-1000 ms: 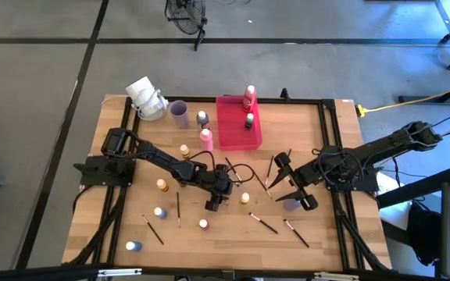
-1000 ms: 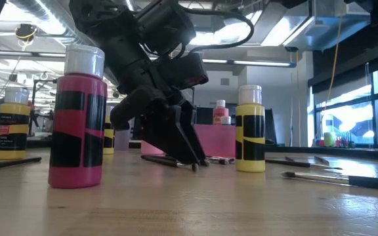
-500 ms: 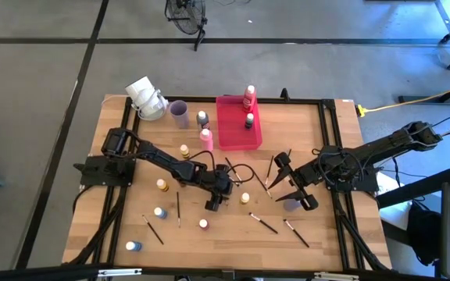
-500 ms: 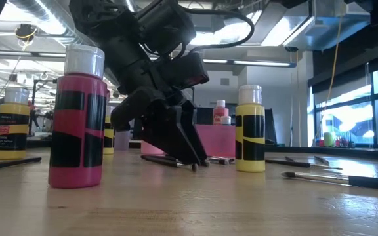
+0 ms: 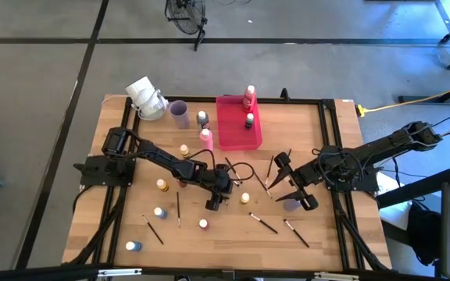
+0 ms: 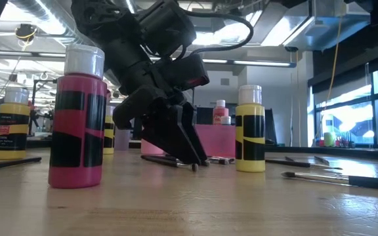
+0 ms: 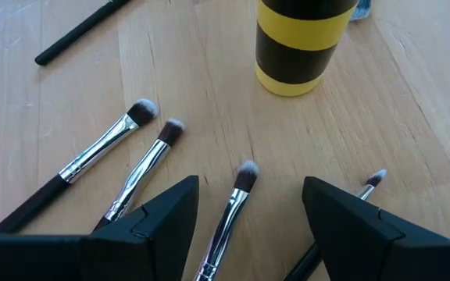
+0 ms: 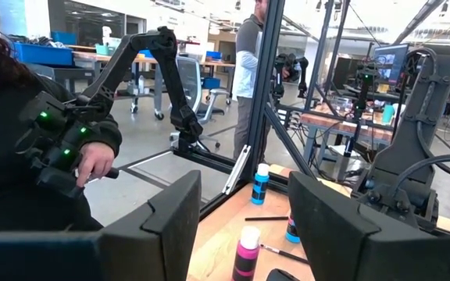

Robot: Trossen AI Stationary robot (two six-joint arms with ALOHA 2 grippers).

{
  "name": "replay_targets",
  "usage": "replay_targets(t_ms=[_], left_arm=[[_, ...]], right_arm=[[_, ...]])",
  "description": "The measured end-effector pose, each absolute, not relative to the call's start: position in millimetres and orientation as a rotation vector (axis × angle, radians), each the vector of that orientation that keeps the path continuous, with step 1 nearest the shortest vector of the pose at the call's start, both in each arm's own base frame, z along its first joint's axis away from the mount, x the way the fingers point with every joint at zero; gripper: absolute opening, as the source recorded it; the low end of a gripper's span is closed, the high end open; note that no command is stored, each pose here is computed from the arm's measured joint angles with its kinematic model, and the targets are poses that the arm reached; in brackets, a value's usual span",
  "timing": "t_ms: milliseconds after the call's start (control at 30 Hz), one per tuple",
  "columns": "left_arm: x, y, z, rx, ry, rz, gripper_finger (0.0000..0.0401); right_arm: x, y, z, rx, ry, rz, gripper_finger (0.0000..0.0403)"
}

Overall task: Pick & Place Paint Supplies
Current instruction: Put the black paint brush into the purple cup

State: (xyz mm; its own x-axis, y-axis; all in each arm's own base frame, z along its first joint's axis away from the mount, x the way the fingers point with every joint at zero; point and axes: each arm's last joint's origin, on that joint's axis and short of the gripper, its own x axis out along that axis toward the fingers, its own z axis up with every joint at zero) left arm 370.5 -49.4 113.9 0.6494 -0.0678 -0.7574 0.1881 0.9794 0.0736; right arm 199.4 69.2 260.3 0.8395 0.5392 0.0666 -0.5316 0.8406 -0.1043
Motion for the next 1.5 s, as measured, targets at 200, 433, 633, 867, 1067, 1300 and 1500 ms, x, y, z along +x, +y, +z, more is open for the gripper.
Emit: replay_targets(t_ms=[200,433,633,867,1067,1300,1500], left_arm=[[372,-49,115,0.152,0.834,-0.144,0.0228],[372,-49,115,0.151,0.829,-0.143,0.0228],[373,-50,112,0.134,0.829,-0.156,0.0228],[380,-46,103,0.065,0.861,-0.162,0.0228],[383,-46,107,0.073,0.913,-0.161,0.0228],[381,-46,106,0.058,0.946,-0.151,0.0227],[381,-46,105,0.055,0.950,-0.146,0.0205]], right_arm=[[199,69,260,-0.083,-0.095,0.563,0.0197],[199,69,261,-0.083,-0.098,0.563,0.0197],[199,69,261,-0.083,-0.104,0.563,0.0197],[199,69,261,-0.083,-0.103,0.563,0.0197],[199,69,261,-0.083,-0.103,0.564,0.0197],[199,69,261,-0.078,-0.099,0.564,0.0197],[199,69,260,-0.072,-0.093,0.565,0.0197]])
